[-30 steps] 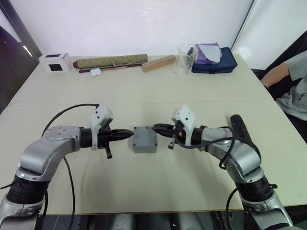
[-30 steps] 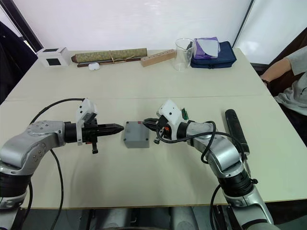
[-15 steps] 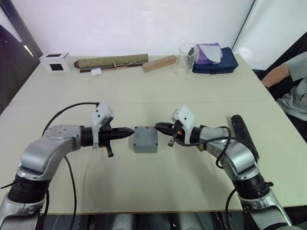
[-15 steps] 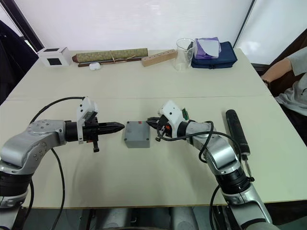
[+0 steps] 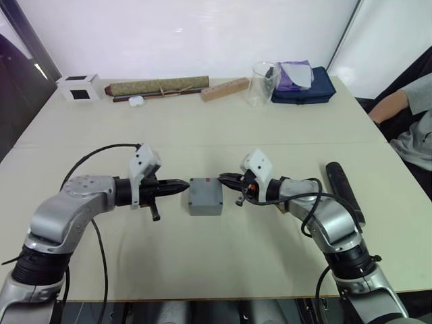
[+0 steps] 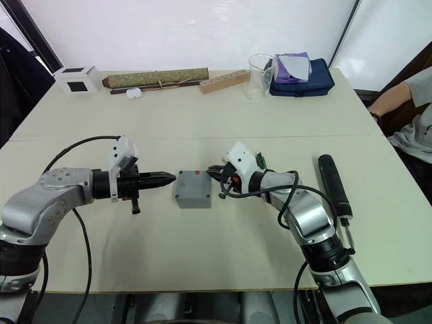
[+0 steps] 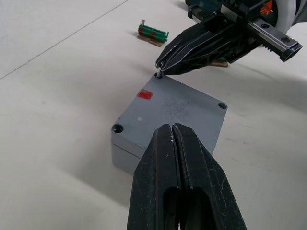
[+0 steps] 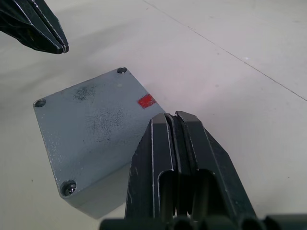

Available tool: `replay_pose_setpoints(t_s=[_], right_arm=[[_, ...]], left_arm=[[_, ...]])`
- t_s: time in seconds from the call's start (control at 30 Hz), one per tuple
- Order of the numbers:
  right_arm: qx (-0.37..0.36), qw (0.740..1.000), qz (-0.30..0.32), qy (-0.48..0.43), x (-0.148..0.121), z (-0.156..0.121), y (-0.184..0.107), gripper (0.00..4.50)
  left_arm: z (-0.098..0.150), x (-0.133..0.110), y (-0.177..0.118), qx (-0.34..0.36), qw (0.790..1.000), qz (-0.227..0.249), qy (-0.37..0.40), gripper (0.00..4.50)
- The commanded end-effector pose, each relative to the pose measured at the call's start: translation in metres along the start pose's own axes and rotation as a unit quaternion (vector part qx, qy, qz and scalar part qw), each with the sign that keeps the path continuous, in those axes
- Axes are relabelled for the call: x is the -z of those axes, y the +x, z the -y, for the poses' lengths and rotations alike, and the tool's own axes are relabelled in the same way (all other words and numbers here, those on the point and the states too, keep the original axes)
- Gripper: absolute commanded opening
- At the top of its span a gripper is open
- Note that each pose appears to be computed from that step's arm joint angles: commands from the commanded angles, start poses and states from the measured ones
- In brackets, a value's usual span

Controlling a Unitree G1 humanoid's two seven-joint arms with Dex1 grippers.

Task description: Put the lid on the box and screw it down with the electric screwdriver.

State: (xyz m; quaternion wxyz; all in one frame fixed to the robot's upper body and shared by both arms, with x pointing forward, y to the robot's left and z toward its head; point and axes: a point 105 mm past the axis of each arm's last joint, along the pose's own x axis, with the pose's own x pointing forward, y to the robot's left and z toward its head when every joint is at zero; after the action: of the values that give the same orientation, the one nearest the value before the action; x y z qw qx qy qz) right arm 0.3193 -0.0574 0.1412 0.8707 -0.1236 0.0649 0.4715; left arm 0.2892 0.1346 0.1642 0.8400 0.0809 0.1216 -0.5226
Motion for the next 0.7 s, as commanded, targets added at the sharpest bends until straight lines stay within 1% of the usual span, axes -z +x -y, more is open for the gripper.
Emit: replay_pose_setpoints(t_s=[0.03,0.1,0.13,0.17,0.2,0.27,0.43,0.5,0.57,0.63,0.7], right_arm=[[-0.009,1.000,0.021,-0.021,-0.016,-0.003,0.001,0.93],[-0.008,0.999,0.021,-0.022,-0.017,-0.002,0.001,1.73],[-0.007,0.999,0.021,-0.023,-0.017,-0.002,0.000,2.24],[-0.003,0.999,0.022,-0.025,-0.018,0.000,-0.001,2.53],[0.000,0.999,0.022,-0.026,-0.019,0.001,-0.002,2.95],[0.003,0.999,0.021,-0.028,-0.022,0.004,-0.005,3.61],[0.020,0.999,0.037,0.010,-0.041,0.017,-0.030,3.61],[0.035,0.999,0.020,0.026,-0.046,0.029,-0.052,3.61],[0.059,0.997,-0.015,0.041,-0.046,0.042,-0.075,3.61],[0.095,0.993,-0.057,0.052,-0.047,0.060,-0.106,3.61],[0.142,0.981,-0.103,0.078,-0.049,0.081,-0.141,4.21]], left_arm=[[0.001,-0.009,0.001,0.003,1.000,0.011,0.022,0.00],[0.001,-0.010,0.001,0.003,1.000,0.013,0.022,0.00],[0.001,-0.010,0.002,0.003,1.000,0.014,0.022,0.00],[0.001,-0.011,0.002,0.003,1.000,0.017,0.021,0.00],[0.001,-0.012,0.002,0.004,1.000,0.021,0.020,0.00],[0.002,-0.016,0.003,0.006,0.999,0.030,0.017,0.00],[0.005,-0.032,0.010,0.026,0.998,0.058,0.022,0.00],[0.011,-0.042,0.015,0.050,0.996,0.062,0.041,0.00],[0.018,-0.051,0.021,0.075,0.993,0.066,0.060,0.00],[0.029,-0.060,0.028,0.113,0.988,0.069,0.084,0.00],[0.042,-0.065,0.034,0.158,0.979,0.066,0.111,0.00]])
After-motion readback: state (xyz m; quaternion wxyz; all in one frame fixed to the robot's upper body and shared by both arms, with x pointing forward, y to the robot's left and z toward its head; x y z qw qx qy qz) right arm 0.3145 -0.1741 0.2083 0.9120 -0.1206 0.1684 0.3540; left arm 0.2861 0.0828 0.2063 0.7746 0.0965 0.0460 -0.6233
